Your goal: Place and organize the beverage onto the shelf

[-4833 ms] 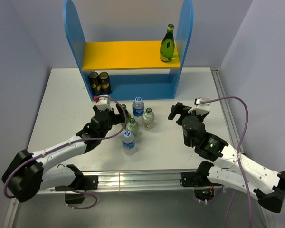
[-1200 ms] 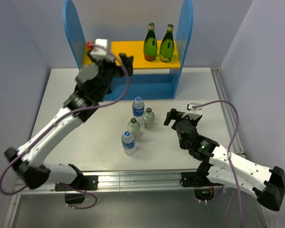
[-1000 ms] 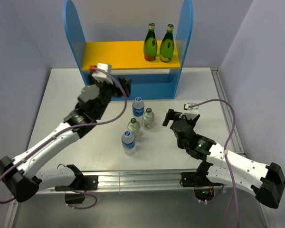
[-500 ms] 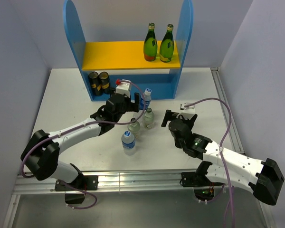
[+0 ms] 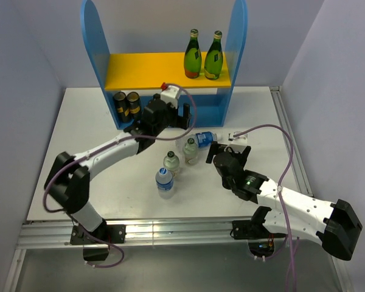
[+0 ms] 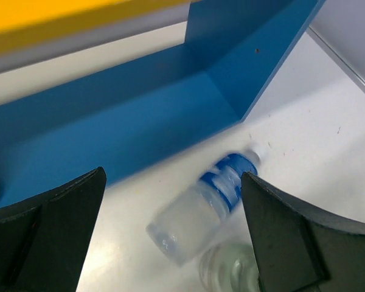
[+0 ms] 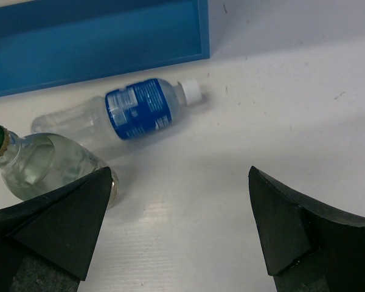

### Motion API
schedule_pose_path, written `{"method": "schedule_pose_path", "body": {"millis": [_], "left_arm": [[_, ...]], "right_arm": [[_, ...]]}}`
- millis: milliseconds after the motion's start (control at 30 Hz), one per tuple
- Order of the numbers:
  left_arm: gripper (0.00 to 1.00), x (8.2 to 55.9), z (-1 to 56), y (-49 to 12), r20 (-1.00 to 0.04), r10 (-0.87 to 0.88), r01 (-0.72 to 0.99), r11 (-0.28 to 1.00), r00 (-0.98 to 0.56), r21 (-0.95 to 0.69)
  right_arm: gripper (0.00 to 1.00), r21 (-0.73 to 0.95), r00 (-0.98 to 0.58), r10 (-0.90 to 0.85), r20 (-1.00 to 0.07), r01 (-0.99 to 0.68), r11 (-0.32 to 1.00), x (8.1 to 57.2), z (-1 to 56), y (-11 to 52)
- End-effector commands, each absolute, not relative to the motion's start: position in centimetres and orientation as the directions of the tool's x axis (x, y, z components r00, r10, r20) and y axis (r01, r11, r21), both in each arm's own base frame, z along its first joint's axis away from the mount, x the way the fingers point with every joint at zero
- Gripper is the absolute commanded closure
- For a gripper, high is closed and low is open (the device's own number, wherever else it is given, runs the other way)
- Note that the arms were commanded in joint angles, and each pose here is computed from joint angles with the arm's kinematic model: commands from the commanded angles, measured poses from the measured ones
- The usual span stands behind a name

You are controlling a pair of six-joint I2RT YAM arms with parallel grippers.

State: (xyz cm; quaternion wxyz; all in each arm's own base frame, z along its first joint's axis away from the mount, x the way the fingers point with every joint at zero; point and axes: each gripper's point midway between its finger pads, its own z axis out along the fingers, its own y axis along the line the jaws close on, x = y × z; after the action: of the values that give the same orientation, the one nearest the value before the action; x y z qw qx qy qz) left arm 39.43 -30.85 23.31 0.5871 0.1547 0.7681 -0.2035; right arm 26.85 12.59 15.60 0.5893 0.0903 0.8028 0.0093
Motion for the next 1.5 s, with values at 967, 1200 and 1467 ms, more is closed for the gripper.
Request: {"method": "schedule_pose_path", "body": {"millis": [967,1200,1467], "left_arm": [[0.03,35.7,11.7,-39.4,-0.782,0.523,0.857,0.514,-0.339,-0.028],[0.03,36.5,12.0,-40.3,-0.806,0.504,0.831,0.555,-0.31,0.028],[0.02,39.5,11.6,-40.3,-0.795,0.531,0.779,0.614,-0.293,0.123]], "right_arm": [[0.0,0.198,-0.233,0.231,-0.945,0.158,0.967,27.4,17.4,12.5],[0.0,0.203,-0.233,0.235,-0.944,0.154,0.967,27.4,17.5,12.5],[0.0,0.216,-0.233,0.245,-0.941,0.143,0.966,27.3,17.6,12.7]]}}
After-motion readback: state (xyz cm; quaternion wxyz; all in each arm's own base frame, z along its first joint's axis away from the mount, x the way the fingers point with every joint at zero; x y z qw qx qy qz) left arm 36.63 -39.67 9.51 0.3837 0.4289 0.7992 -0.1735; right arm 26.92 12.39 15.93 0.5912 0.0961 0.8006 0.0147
